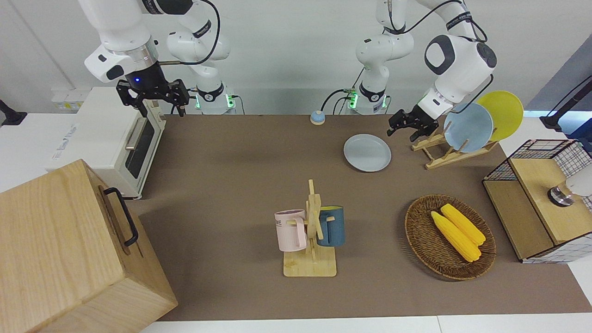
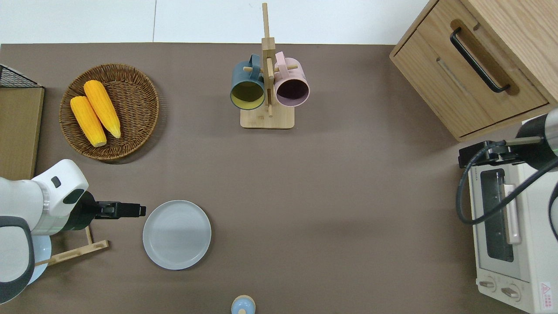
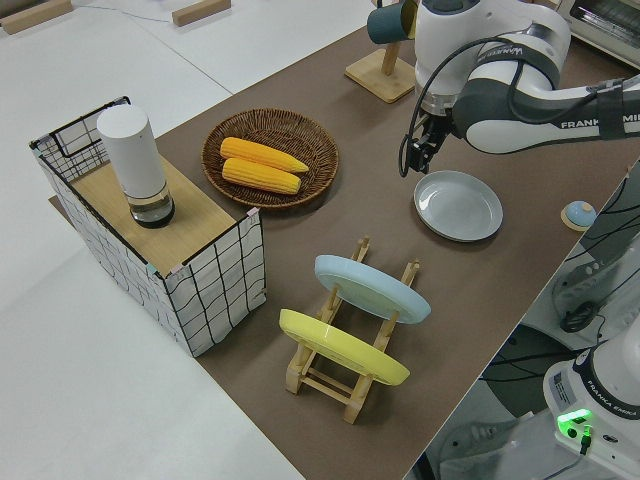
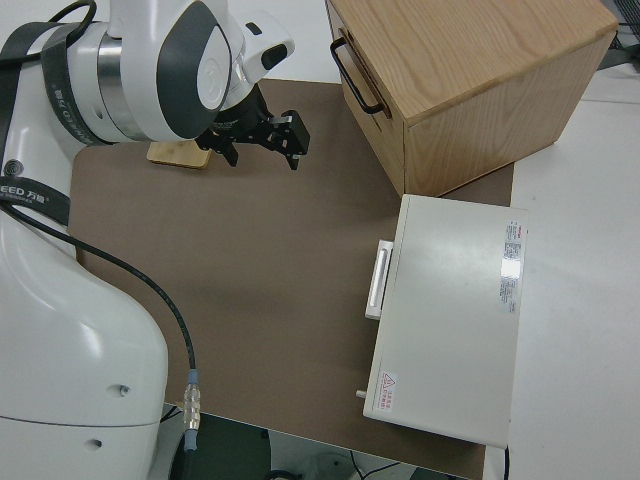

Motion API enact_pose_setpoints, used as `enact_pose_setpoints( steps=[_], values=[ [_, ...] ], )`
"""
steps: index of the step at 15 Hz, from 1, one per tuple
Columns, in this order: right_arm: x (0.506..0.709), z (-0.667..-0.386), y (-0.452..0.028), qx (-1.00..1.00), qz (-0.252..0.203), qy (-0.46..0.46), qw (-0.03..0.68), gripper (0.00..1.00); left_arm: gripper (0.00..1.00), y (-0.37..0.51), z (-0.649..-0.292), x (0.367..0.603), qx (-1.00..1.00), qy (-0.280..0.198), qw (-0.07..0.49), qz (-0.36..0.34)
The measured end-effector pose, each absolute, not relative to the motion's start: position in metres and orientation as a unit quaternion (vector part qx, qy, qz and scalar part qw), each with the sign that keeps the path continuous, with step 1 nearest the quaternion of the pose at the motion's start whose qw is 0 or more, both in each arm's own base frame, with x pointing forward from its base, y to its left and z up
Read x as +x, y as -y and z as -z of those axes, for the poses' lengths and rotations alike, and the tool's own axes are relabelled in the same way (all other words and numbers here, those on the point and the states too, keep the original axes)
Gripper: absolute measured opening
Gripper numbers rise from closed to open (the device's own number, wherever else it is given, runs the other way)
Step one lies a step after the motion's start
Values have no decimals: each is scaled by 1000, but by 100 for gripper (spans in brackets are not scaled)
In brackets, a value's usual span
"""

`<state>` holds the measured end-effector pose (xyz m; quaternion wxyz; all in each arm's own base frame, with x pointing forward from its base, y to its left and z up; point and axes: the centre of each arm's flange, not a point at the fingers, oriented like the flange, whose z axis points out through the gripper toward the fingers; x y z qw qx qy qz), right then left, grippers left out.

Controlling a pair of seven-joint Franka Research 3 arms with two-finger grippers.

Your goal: Pick gray plate from low plate rack and place it on table with left arm

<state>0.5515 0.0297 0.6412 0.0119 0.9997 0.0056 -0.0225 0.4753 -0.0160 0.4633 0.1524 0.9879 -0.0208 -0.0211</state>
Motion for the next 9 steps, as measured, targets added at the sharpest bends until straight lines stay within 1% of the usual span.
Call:
enact_pose_setpoints(
  steps=[2,6,9],
  values=[
    [551,-641,-30,1000,22,-6,12,99,100,26,-486,480,992,7,120,23],
    [551,-641,-30,1000,22,-6,12,99,100,48,-538,490,999,6,45,5],
    [551,-641,-30,1000,22,-6,12,99,100,55,-568,498,1000,-6,11,-6]
  ],
)
